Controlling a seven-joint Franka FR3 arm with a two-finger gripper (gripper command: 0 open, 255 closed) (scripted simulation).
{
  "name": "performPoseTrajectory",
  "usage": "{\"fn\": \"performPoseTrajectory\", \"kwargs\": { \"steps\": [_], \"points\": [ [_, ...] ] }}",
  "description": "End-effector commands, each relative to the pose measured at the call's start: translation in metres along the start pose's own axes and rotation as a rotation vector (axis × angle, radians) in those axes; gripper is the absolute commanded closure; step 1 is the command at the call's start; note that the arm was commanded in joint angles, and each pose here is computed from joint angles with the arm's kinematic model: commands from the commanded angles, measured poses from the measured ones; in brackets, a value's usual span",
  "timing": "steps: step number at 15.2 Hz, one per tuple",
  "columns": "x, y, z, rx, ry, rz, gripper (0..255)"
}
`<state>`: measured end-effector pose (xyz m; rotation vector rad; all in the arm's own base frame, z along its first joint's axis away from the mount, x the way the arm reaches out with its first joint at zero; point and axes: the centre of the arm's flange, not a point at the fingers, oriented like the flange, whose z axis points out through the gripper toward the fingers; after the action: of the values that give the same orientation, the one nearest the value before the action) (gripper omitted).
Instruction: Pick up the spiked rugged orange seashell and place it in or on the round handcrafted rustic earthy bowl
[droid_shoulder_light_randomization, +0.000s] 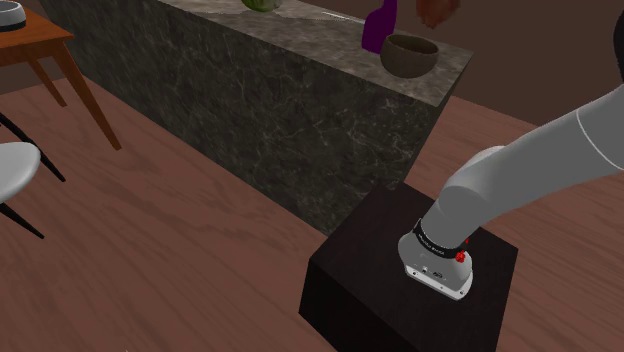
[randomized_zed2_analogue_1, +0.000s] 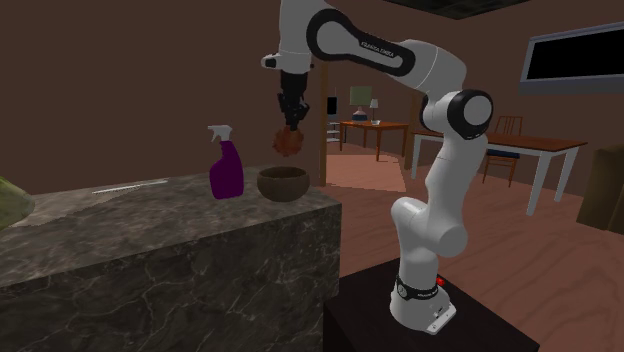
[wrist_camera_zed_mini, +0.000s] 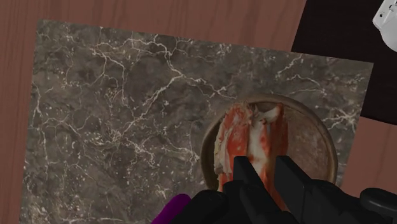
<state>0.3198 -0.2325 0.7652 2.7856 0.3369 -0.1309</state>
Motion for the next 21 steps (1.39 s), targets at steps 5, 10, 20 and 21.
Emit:
{"fn": "performPoseTrajectory", "kwargs": {
  "steps": [5,10,20,21],
  "points": [
    [0.002,-0.010,0.029,0.000,0.000,-0.001,255],
    [0.005,-0.018,0.054,0.000,0.000,-0.001,255],
    [0.008,-0.024,0.072,0.000,0.000,-0.001,255],
    [0.008,-0.024,0.072,0.000,0.000,-0.001,255]
  ]
}}
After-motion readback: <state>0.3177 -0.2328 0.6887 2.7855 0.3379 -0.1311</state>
